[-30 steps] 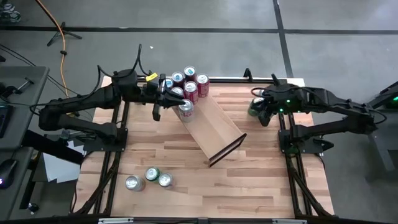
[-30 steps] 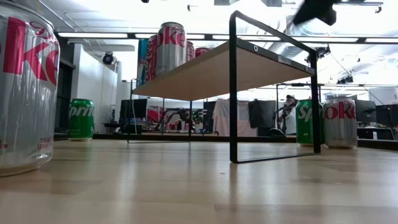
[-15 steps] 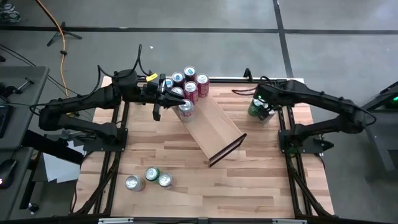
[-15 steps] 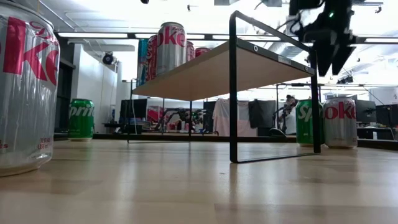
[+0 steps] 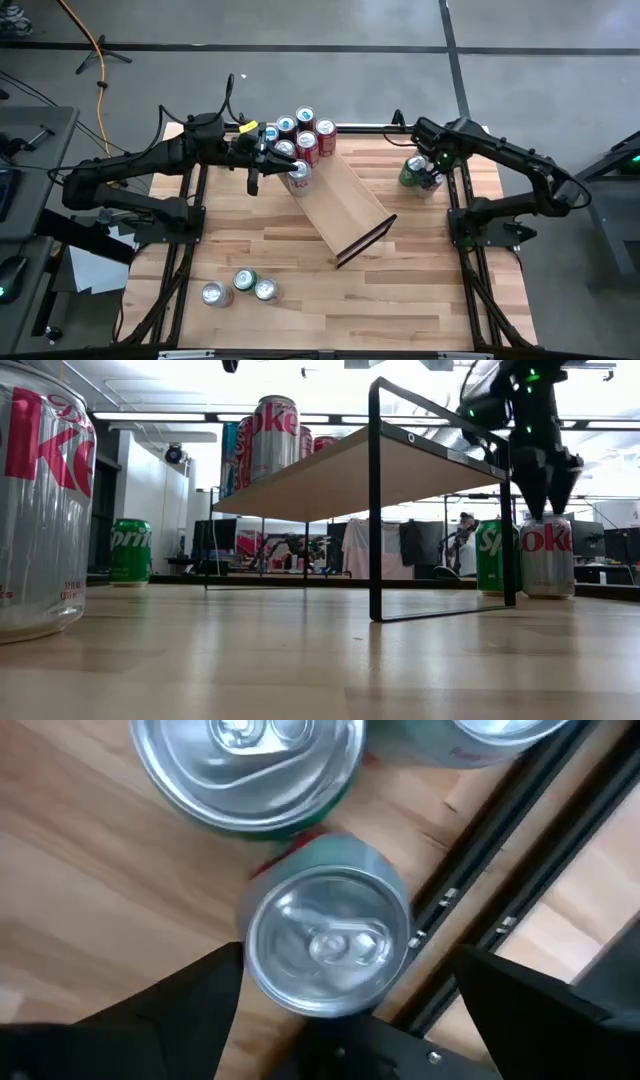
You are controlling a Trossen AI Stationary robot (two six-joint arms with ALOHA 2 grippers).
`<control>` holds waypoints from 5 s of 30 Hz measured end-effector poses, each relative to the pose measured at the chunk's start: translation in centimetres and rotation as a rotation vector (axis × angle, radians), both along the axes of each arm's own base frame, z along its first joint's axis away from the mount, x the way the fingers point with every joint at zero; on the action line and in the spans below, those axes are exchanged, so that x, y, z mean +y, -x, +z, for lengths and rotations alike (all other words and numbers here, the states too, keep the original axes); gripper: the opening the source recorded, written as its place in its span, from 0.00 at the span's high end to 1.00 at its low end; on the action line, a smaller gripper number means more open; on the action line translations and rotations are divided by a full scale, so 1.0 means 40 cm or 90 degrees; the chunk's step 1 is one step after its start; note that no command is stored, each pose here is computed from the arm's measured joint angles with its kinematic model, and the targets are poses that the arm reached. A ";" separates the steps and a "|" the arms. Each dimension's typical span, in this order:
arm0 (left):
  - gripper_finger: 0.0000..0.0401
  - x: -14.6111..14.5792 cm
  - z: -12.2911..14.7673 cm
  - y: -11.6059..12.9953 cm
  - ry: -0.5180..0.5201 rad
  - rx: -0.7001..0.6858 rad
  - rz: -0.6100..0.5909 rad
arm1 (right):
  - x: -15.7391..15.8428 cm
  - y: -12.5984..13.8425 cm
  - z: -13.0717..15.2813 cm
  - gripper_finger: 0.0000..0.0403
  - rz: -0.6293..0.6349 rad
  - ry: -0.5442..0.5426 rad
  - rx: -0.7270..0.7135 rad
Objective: Place canned beverage on shelf
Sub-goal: Put the top silver soda can on the shelf aligned with the other silver soda can
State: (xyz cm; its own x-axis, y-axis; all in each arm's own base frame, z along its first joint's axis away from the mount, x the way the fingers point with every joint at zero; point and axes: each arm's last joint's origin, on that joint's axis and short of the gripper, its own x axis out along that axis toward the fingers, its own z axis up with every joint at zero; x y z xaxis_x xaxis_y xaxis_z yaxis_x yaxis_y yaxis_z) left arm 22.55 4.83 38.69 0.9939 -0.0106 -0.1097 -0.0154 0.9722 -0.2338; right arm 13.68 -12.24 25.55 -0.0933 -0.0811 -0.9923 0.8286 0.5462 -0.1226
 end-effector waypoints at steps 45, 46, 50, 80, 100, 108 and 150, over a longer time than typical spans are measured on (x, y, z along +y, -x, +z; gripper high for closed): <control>1.00 0.004 0.006 0.000 -0.008 -0.014 0.034 | 0.263 -0.329 0.422 0.29 0.339 0.060 -0.290; 1.00 0.004 0.006 0.000 -0.008 -0.014 0.034 | 0.273 -0.356 0.415 0.29 0.363 0.056 -0.267; 1.00 0.004 0.006 0.000 -0.008 -0.013 0.034 | 0.296 -0.458 0.375 0.29 0.433 0.056 -0.226; 1.00 0.004 0.006 -0.001 -0.006 -0.013 0.034 | 0.304 -0.548 0.287 0.08 0.478 0.011 -0.166; 1.00 0.004 0.005 -0.001 0.009 -0.013 0.035 | 0.313 -0.439 0.373 0.07 0.496 0.029 -0.221; 1.00 0.004 0.006 -0.001 0.009 -0.013 0.035 | 0.337 -0.310 0.269 0.09 0.407 -0.003 -0.168; 1.00 -0.058 0.096 0.001 0.011 -0.167 -0.035 | 0.373 -0.433 0.093 1.00 0.240 0.142 -0.516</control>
